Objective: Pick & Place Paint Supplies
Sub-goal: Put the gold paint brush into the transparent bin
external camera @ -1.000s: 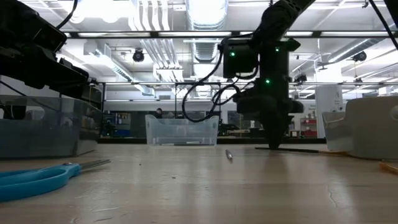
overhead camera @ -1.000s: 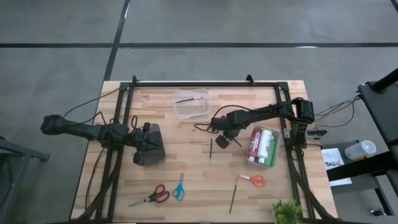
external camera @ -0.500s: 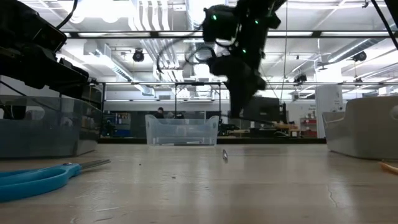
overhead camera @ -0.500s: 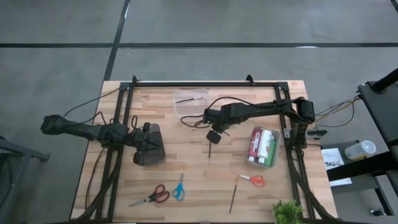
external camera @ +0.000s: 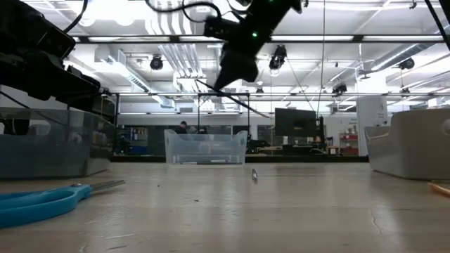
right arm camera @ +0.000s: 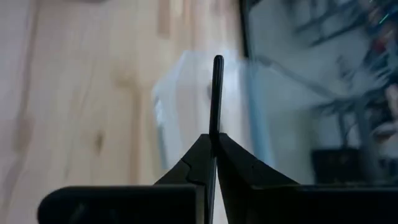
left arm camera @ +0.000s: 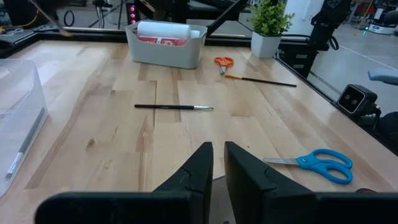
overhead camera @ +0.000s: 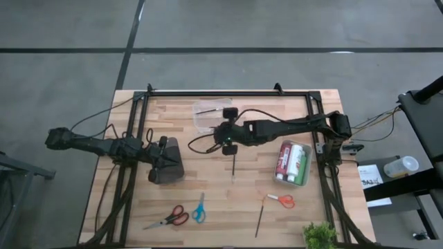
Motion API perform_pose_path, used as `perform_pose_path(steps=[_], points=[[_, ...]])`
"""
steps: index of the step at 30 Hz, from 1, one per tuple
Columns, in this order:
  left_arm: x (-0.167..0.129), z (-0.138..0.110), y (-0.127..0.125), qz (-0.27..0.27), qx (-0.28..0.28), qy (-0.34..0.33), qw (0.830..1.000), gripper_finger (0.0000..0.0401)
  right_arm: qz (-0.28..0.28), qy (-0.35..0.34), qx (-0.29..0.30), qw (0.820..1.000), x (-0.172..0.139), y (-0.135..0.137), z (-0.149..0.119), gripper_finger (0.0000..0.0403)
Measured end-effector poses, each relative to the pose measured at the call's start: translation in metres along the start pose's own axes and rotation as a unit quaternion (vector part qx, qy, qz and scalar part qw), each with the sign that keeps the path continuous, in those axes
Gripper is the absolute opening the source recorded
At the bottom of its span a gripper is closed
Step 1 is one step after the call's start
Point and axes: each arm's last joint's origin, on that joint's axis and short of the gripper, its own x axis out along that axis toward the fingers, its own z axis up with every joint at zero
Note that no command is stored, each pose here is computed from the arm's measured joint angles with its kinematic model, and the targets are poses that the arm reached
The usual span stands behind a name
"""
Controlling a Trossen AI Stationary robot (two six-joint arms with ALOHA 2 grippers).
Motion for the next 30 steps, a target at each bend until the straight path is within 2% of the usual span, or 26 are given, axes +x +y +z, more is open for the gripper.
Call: perform_pose_path(steps=[4, 8, 17, 22, 27, 30], points=[[0.0, 0.0, 0.0, 0.0, 0.0, 0.0, 1.0, 0.0051, -0.03, -0.051, -0.006, 0.998, 0.006, -0.011, 0.008, 0.0014], [0.0, 0.0, 0.0, 0.0, 0.0, 0.0, 1.0, 0.0051, -0.054, -0.069, -0.014, 0.996, 0.019, -0.021, 0.009, 0.0014], [0.0, 0.0, 0.0, 0.0, 0.0, -0.001, 1.0, 0.0051, -0.049, -0.006, -0.091, 0.995, 0.078, -0.016, -0.009, 0.0014], [0.0, 0.0, 0.0, 0.0, 0.0, 0.0, 1.0, 0.0051, -0.048, 0.008, -0.087, 0.995, 0.101, -0.018, -0.007, 0.0014], [0.0, 0.0, 0.0, 0.0, 0.0, 0.0, 1.0, 0.0051, -0.041, 0.014, -0.083, 0.996, 0.11, -0.019, -0.005, 0.0014], [0.0, 0.0, 0.0, 0.0, 0.0, -0.001, 1.0, 0.0051, -0.023, 0.009, -0.053, 0.998, 0.111, -0.021, -0.004, 0.0015]])
